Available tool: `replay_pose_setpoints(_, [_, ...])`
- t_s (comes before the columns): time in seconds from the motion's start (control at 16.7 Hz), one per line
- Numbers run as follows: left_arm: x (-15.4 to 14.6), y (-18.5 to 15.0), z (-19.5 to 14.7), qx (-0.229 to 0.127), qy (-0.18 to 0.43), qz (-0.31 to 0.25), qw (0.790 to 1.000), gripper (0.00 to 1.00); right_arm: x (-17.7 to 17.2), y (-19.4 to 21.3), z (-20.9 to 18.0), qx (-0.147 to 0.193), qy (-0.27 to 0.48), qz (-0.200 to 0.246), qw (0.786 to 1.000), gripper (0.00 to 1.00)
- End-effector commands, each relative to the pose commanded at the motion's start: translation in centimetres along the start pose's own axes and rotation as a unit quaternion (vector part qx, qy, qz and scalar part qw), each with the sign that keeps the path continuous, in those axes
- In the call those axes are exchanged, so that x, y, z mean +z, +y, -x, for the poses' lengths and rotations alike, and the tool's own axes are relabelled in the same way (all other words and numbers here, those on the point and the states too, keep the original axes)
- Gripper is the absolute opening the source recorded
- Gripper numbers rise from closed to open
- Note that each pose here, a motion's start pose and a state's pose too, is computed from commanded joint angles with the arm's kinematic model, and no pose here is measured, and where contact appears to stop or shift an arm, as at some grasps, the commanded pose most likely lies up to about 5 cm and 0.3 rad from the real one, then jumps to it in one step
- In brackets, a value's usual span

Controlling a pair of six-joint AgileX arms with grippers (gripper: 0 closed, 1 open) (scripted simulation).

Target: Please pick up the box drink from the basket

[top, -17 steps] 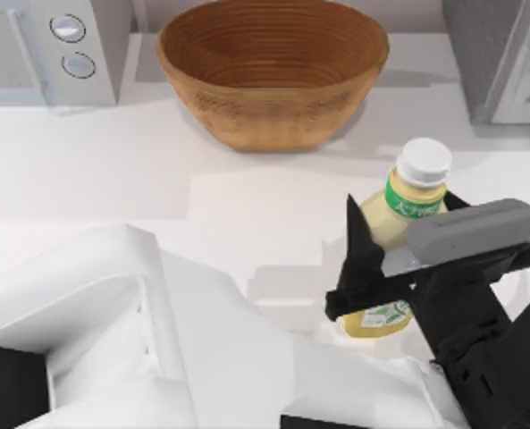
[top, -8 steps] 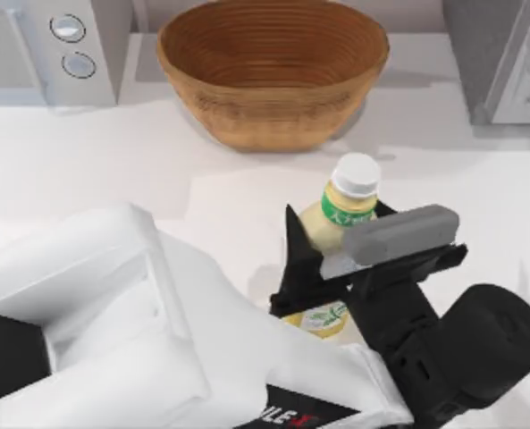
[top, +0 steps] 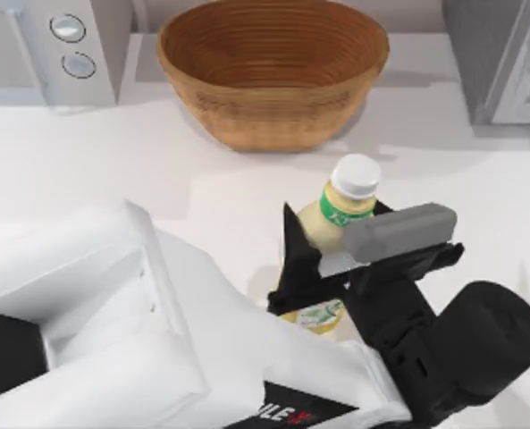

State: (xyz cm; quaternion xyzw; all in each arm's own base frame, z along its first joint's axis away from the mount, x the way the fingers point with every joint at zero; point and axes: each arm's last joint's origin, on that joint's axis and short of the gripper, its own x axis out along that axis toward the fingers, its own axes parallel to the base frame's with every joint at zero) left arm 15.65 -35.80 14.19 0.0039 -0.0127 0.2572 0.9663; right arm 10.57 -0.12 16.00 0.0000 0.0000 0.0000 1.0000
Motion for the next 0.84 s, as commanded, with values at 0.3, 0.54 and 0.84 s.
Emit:
replay_pose_setpoints(0.3, [0.00,0.00,0.00,0.000,0.000,0.000,1.000,0.75,0.00,0.00,0.00,0.000,0.000,0.000,1.000,1.00])
replay_pose_setpoints(0.54, [0.00,0.00,0.00,0.000,0.000,0.000,1.000,1.00,0.00,0.00,0.00,0.000,0.000,0.000,1.000,1.00])
replay_pose_setpoints(0.84, [0.00,0.00,0.00,0.000,0.000,0.000,1.000,1.00,0.00,0.00,0.00,0.000,0.000,0.000,1.000,1.00])
